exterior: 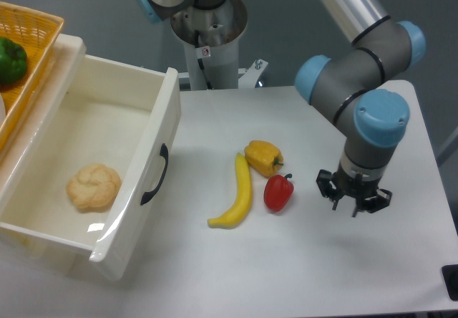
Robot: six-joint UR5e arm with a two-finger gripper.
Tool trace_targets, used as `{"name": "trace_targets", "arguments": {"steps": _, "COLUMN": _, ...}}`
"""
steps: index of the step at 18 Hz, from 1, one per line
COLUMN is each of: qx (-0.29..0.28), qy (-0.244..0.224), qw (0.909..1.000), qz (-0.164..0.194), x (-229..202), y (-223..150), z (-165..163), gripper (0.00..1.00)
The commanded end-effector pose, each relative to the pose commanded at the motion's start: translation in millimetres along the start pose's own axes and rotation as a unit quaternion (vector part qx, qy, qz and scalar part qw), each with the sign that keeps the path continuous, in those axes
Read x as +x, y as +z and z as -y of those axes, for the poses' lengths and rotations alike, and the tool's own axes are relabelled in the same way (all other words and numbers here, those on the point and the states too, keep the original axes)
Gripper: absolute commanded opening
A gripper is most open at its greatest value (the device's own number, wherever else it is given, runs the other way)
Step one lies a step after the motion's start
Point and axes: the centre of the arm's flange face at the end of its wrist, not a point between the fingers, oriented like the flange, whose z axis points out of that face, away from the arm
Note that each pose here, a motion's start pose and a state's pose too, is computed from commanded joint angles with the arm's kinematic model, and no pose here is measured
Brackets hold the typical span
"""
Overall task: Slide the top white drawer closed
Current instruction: 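Move the gripper over the fruit toward the open white drawer's front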
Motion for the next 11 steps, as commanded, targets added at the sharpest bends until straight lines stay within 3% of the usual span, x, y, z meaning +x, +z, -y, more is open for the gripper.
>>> {"name": "trace_targets", "arguments": {"steps": 2, "qx": -0.003, "qy": -0.005, "qw": 1.0, "qz": -0.004, "x": 4, "y": 0, "z": 2, "gripper": 0.37}}
{"name": "trace_targets", "arguments": {"steps": 3, "qx": -0.008, "qy": -0.024, "qw": 0.9996, "qz": -0.014, "x": 22, "y": 7, "z": 11, "gripper": 0.25}}
{"name": "trace_targets", "arguments": {"steps": 7, "qx": -0.008, "qy": -0.078, "qw": 0.9967, "qz": -0.022, "x": 47, "y": 10, "z": 18, "gripper": 0.08}}
{"name": "trace_targets", "arguments": {"steps": 9, "qx": -0.003, "qy": -0.106, "qw": 0.9939, "qz": -0.031, "x": 51, "y": 10, "z": 19, "gripper": 0.01}}
{"name": "trace_targets", "arguments": {"steps": 11, "qx": 0.014, "qy": -0.134, "qw": 0.989, "qz": -0.061, "x": 58, "y": 11, "z": 21, "gripper": 0.01}}
